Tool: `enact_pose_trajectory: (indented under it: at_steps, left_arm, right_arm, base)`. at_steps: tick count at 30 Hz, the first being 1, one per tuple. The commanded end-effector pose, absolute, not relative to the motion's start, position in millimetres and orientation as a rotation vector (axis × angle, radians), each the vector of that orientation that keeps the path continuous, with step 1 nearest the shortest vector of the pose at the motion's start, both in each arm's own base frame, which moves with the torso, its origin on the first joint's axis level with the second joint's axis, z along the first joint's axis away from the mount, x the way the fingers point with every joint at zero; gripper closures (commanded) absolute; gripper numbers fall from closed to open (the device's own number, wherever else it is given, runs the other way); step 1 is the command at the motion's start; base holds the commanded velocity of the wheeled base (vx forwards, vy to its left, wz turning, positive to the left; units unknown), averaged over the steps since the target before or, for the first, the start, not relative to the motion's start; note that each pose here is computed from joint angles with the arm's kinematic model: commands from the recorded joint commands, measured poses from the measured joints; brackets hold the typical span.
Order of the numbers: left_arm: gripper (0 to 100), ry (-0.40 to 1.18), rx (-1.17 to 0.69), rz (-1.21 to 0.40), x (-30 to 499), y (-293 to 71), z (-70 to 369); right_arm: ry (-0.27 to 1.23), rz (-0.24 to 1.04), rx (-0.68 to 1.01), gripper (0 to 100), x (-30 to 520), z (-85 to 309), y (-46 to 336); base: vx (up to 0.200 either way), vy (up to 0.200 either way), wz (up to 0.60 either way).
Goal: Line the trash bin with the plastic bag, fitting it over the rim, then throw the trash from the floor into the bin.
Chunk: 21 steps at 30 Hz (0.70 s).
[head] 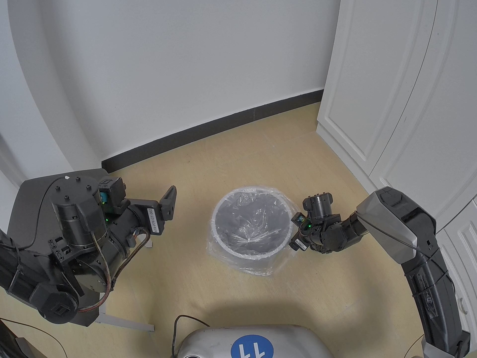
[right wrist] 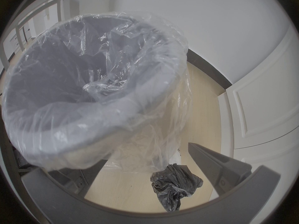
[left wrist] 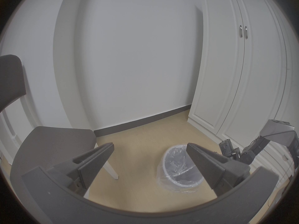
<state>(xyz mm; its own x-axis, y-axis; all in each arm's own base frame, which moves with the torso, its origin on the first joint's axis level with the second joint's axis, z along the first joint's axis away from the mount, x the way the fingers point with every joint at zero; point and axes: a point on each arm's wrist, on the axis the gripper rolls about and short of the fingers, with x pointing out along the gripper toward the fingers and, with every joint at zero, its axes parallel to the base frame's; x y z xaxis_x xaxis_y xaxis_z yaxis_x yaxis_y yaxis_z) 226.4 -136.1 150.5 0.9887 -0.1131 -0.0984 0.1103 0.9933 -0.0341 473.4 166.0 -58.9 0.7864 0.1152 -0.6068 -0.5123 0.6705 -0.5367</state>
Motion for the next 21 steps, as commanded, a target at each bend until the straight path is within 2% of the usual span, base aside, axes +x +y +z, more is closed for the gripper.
enact_pose_trajectory:
  at_steps: [1,5,9,15,16,21]
  left_arm:
    - [0,0.103,-0.026,-0.111,227,-136,150]
    - [0,0.095,-0.031,-0.111,226,-135,152]
    - [0,0.079,-0.038,-0.113,223,-134,157]
    - [0,0.040,-0.056,-0.115,218,-131,168]
    - [0,0.009,-0.064,-0.112,213,-126,177]
    - [0,-0.026,-0.076,-0.124,205,-122,187]
  right_arm:
    - [0.578,0.379,-0.763,0,473,-63,166]
    - [0.590,0.380,-0.753,0,464,-58,162]
    - [0.572,0.398,-0.736,0,445,-32,155]
    - [0.499,0.377,-0.706,0,417,-10,141]
    - [0.447,0.363,-0.683,0,407,0,133]
    - [0.374,0.306,-0.640,0,401,23,120]
  base:
    - [0.000,0.000,0.00]
    - [0.000,0.000,0.00]
    - [0.000,0.000,0.00]
    - [0.000,0.000,0.00]
    - [0.000,0.000,0.00]
    - [0.000,0.000,0.00]
